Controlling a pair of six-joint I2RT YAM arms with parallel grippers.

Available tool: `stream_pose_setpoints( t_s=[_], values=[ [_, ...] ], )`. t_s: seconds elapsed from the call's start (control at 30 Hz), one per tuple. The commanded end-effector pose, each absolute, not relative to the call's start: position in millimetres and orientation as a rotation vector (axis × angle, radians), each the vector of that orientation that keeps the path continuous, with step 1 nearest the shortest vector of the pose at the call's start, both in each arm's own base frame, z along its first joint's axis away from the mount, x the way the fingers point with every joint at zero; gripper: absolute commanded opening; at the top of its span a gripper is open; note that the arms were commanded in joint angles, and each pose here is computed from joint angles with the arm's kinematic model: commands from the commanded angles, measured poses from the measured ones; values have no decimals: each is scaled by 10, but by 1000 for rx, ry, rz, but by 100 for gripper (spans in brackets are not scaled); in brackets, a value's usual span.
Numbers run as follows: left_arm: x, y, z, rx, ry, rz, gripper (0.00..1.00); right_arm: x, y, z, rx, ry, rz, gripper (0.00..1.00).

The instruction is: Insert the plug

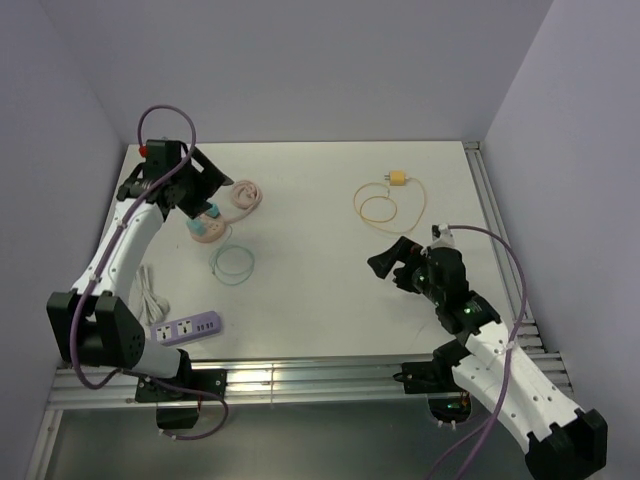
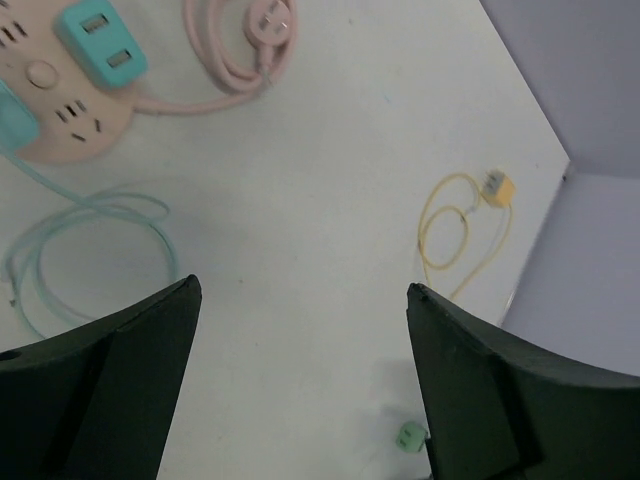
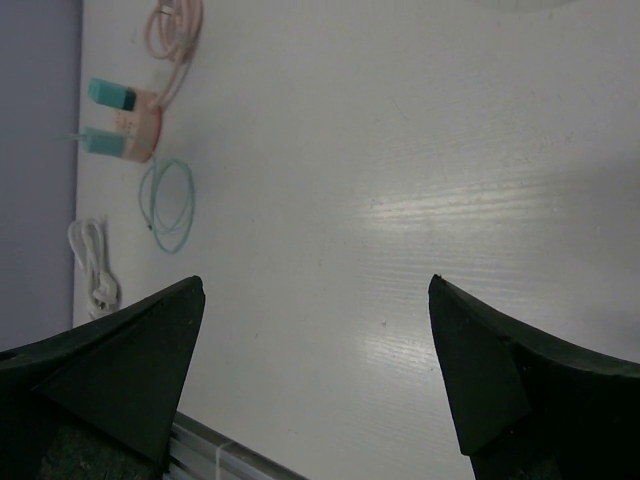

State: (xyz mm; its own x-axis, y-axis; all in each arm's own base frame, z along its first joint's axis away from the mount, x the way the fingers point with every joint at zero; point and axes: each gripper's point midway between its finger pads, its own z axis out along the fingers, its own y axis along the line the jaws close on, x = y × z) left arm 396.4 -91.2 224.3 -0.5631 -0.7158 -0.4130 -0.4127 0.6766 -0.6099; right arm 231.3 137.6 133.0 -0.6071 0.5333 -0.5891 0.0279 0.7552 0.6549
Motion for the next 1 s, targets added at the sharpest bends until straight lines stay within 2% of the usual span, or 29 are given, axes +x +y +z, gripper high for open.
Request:
stream_pose_setpoints(
  t_s=[0.0, 0.03, 0.1, 0.3, 0.33, 0.37, 0.5, 0.63, 0.8, 0.97],
  values=[
    [3825, -1193, 2470, -669, 2187, -824, 90, 2370, 1370, 1496, 406, 2008, 815, 100],
    [3750, -1269, 2545, -628, 2173, -889, 90, 2377, 1361, 1513, 408, 1995, 814, 100],
    [3598, -1346, 2371, -609, 2205, -951, 100, 2389, 1323, 1460, 426, 1988, 793, 100],
    [3218, -1440, 2283, -534, 2161, -1061, 99, 2432, 1214, 1284, 498, 1990, 728, 100],
    [3151, -1462, 2330, -502, 2141, -1074, 100, 2378, 1201, 1113, 506, 2083, 682, 100],
    [3097, -1487, 2325, -484, 2143, -1090, 100, 2408, 1204, 1208, 477, 2104, 656, 100],
    [2959, -1455, 2261, -436, 2152, -973, 99, 2470, 1223, 1185, 463, 2185, 602, 100],
    [2775, -1510, 2437, -355, 2087, -938, 100, 2638, 1168, 1248, 500, 2219, 503, 100],
    [2588, -1585, 2595, -306, 2036, -1012, 100, 2788, 750, 1321, 638, 2253, 182, 100],
    [2510, -1713, 2491, -275, 2070, -1079, 99, 2766, 299, 1267, 812, 2323, 71, 100]
  ],
)
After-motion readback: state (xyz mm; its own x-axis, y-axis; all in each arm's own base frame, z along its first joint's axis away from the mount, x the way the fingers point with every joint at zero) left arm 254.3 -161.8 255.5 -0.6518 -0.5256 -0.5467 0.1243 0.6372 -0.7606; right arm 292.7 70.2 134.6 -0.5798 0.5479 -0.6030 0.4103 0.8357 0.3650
